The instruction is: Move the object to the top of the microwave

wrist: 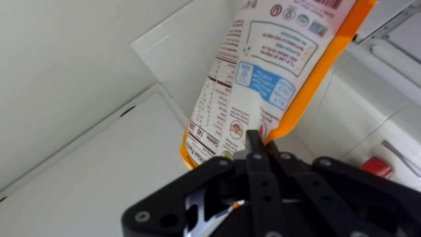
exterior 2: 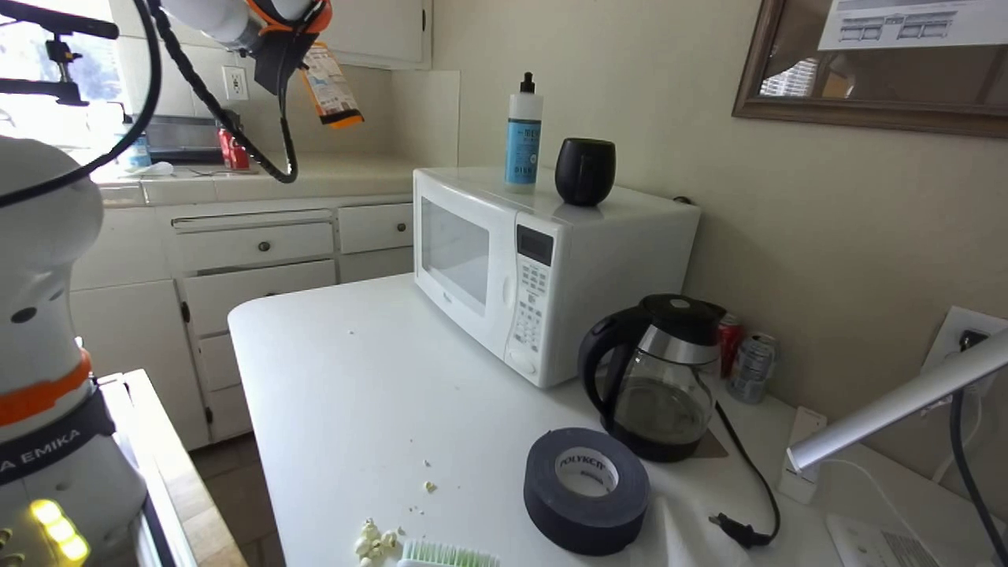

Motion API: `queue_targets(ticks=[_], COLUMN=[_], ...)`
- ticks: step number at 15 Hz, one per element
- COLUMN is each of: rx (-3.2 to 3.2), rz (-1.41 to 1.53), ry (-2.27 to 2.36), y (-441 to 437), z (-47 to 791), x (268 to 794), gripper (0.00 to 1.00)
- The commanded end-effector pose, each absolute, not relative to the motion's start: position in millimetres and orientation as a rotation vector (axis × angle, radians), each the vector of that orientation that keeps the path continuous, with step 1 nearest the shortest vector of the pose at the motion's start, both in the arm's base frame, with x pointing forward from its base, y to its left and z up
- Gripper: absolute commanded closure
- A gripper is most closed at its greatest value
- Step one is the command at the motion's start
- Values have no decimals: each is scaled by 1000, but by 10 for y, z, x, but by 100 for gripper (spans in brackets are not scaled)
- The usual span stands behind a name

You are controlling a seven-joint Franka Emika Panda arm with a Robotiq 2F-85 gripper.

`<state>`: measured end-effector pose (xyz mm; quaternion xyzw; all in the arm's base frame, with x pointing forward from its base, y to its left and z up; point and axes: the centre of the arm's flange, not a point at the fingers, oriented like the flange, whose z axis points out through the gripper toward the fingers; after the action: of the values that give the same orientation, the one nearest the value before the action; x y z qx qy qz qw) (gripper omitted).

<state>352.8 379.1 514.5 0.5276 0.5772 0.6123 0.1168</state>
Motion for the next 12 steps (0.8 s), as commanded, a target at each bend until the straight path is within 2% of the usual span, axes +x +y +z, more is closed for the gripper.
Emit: queue_targets(ticks=[1,5,12], rx=[1528,1571,1628], rz=[1831,1873,2037], ry=[1646,1544,992], y=[3816,3655,3064], z=[5196,5091,5304], x=[3490,3551,3813], gripper=[99,100,100])
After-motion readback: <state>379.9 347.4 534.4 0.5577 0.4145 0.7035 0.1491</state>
